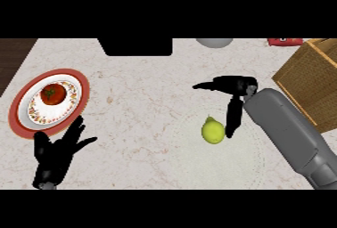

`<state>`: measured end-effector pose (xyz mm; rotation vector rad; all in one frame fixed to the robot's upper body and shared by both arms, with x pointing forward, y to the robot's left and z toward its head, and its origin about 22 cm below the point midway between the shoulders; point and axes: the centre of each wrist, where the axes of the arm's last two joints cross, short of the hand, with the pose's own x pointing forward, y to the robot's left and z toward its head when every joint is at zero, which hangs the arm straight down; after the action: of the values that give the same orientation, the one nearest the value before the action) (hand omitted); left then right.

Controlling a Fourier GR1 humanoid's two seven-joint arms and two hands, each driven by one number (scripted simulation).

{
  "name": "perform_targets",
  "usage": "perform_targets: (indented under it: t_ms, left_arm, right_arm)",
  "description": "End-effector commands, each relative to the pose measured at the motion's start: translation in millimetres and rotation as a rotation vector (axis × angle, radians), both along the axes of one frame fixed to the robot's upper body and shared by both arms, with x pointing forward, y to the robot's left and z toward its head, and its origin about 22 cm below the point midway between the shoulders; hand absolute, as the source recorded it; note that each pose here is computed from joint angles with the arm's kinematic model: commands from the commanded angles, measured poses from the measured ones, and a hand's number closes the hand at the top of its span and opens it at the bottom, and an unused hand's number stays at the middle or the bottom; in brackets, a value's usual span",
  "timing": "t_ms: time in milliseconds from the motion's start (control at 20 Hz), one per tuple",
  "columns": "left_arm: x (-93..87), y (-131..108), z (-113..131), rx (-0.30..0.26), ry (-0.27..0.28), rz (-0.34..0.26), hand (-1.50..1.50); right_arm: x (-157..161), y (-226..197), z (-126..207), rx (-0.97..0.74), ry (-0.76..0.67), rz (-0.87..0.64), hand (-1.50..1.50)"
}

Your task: Pick the pear from the placemat and place it in the basket

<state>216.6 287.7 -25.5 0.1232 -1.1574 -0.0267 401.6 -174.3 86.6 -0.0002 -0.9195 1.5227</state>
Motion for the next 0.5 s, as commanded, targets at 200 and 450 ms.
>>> perform_targets:
  t_ms: [200, 450]
  left_arm:
    - [-10.7, 1, -27, 0.028, 0.130, 0.009, 0.00]
    - [-25.0, 7, -40, 0.046, 0.133, 0.014, 0.00]
  right_arm:
    - [-11, 9, -26, -0.111, 0.046, 0.047, -1.50]
    - [-3, 12, -24, -0.102, 0.053, 0.043, -1.50]
